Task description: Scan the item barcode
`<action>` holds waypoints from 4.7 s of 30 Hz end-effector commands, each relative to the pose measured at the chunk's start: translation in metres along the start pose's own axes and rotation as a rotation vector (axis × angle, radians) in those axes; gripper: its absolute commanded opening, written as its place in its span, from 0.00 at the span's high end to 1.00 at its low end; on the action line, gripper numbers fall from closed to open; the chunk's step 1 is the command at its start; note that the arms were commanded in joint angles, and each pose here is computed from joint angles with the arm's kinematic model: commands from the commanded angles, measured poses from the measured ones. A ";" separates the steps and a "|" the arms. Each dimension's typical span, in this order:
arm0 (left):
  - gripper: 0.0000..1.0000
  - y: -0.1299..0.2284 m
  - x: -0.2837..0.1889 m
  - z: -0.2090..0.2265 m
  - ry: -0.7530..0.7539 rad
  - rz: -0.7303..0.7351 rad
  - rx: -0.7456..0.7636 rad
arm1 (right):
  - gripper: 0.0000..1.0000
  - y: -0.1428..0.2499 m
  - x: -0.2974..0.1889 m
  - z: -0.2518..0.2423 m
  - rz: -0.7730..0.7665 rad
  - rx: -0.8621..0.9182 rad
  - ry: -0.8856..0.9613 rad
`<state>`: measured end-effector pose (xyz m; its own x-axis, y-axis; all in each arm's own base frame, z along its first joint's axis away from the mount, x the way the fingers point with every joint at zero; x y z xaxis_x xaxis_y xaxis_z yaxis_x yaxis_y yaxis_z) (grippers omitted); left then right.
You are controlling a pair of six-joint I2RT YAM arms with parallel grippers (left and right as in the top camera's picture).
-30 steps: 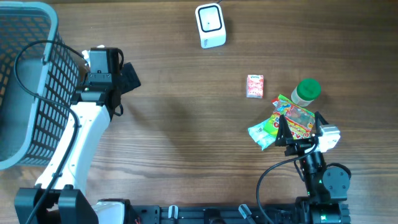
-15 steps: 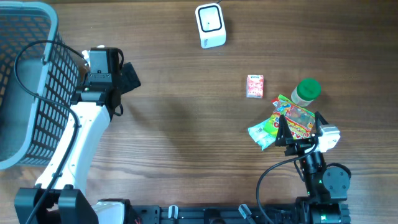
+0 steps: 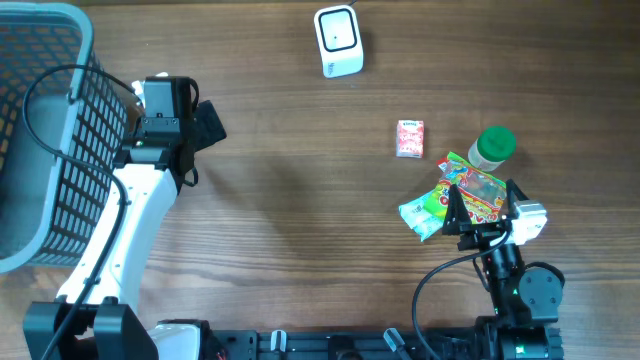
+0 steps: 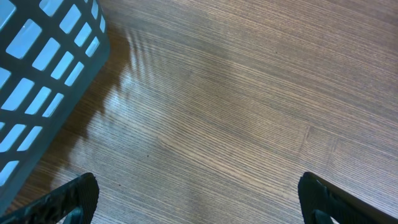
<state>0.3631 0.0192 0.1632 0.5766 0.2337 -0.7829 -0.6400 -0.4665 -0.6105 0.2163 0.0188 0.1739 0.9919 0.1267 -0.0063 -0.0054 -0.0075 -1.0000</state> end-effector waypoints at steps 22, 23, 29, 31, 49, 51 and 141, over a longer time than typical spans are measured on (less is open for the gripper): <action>0.00 -0.037 -0.318 0.083 0.460 -0.822 -0.255 | 0.00 -0.003 -0.001 0.002 -0.015 -0.015 -0.013; 0.00 -0.031 -0.317 0.086 0.454 -0.811 -0.252 | 0.00 -0.003 -0.001 0.002 -0.015 -0.015 -0.013; 0.00 0.016 -0.316 0.114 0.423 -0.758 -0.234 | 0.00 -0.003 -0.001 0.002 -0.015 -0.015 -0.013; 0.00 0.030 -0.315 0.122 0.426 -0.761 -0.235 | 0.00 -0.003 -0.001 0.002 -0.015 -0.015 -0.013; 0.00 0.020 -0.258 0.079 0.855 -1.075 -0.450 | 0.00 -0.003 -0.001 0.002 -0.015 -0.015 -0.013; 0.00 0.024 -0.245 0.073 0.889 -1.095 -0.443 | 0.00 -0.003 -0.001 0.002 -0.015 -0.015 -0.013; 0.00 0.113 -0.089 0.047 0.598 -0.688 0.153 | 0.01 -0.003 -0.001 0.002 -0.015 -0.015 -0.013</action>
<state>0.2162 -0.0119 0.1599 0.9952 -0.0636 -0.0749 -0.0898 -0.2799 -0.9558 0.2163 0.0189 0.1740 0.9919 0.1271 -0.0055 -0.0046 -0.0074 -1.0000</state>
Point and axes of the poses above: each gripper's point midway between its finger pads, its own x axis out along the fingers, its own z axis along the line the jaws close on, y = z × x, the point moved 3 cm from there along -x, back along the fingers, and after that the axes turned 8 degrees about -x, right-handed, at the moved point
